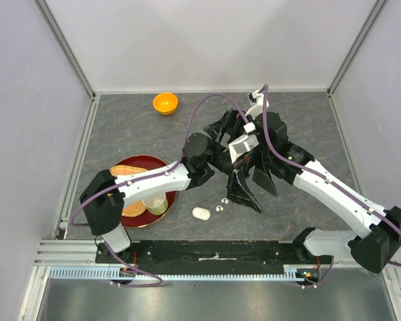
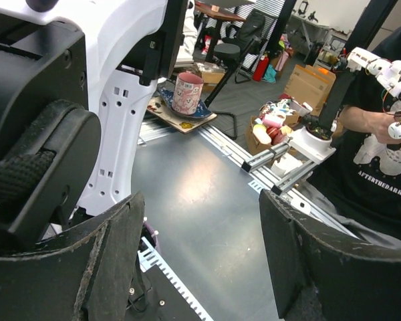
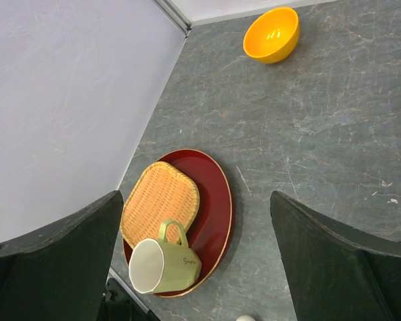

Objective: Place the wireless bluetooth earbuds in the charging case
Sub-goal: Pick up the charging case at the center of the board.

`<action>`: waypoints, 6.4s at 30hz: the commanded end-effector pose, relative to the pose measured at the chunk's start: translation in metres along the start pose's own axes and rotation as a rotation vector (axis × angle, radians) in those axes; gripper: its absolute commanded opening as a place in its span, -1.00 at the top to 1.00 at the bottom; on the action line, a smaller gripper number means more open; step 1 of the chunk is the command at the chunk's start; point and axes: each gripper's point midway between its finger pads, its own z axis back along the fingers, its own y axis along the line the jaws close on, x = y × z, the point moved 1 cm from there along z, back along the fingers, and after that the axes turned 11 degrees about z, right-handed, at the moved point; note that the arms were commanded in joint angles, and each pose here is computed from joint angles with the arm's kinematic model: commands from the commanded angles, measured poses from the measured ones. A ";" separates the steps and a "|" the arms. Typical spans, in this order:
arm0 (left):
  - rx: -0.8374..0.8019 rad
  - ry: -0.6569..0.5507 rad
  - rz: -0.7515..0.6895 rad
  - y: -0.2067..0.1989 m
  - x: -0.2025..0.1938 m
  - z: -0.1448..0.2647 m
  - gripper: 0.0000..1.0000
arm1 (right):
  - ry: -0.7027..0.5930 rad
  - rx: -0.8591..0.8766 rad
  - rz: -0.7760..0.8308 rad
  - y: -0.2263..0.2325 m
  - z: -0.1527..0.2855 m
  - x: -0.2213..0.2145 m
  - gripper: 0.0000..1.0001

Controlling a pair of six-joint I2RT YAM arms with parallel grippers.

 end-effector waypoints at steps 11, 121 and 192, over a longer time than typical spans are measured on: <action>0.034 0.016 0.015 -0.001 -0.004 -0.010 -0.48 | -0.050 -0.040 0.083 -0.001 0.007 0.017 -0.96; 1.802 -0.780 0.290 -0.047 -0.070 0.332 -0.90 | 0.603 0.602 0.942 -0.024 0.045 -0.351 -0.35; 0.980 -0.374 0.488 0.029 -0.050 0.175 0.01 | -0.157 0.316 1.001 0.033 0.086 -0.105 1.00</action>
